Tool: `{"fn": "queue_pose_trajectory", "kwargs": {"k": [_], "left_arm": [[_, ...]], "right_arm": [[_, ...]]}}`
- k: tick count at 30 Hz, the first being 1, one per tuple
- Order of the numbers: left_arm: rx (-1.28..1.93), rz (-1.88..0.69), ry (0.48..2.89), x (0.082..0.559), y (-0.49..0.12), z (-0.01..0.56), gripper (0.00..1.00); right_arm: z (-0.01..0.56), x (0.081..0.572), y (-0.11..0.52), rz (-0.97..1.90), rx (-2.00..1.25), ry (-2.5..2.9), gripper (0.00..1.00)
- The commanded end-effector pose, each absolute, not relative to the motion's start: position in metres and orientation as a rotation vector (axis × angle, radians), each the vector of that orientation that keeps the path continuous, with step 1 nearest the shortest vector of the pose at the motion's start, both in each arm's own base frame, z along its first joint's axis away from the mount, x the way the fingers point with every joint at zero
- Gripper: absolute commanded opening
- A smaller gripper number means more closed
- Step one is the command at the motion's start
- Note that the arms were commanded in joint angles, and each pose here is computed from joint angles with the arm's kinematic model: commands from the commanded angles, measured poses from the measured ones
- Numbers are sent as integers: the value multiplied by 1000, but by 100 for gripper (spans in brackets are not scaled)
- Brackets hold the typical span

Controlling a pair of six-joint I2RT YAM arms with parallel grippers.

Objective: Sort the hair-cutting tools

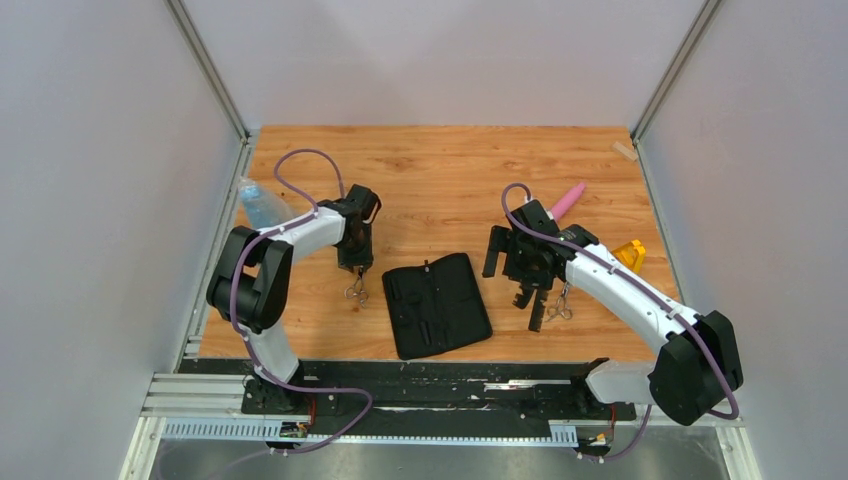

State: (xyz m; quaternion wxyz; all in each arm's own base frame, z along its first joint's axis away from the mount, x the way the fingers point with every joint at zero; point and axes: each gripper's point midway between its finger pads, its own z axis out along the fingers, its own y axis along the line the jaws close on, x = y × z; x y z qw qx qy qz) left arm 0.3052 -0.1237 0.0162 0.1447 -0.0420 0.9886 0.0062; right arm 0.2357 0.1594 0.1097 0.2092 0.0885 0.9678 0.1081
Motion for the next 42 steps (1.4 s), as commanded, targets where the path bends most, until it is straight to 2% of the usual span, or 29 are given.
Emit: {"fn": "queue_pose_trajectory", "kwargs": {"k": [1,5,9,22,38,40,41,42], "left_arm": [[-134,6,2903,289,-133,-3,41],[-150,-46,2926,281,-140,-9,40],[-159,-39,2909,283,-139,-7,34],[-230,-63,2779,294,-136,33,1],[-290,-57,2630,310,-128,92,0],[-288,-48,2652,307,-128,86,10],[-290,-51,2667,305,-129,81,24],[-298,-50,2680,302,-128,77,43]], "right_arm": [[124,247,170,385,221,2633,100],[127,249,172,398,231,2629,100],[136,249,176,438,241,2609,100],[160,255,204,553,117,2550,98],[173,242,280,875,-96,2462,97],[170,241,284,875,-106,2472,97],[168,240,286,872,-109,2478,96],[166,240,286,866,-108,2484,96]]}}
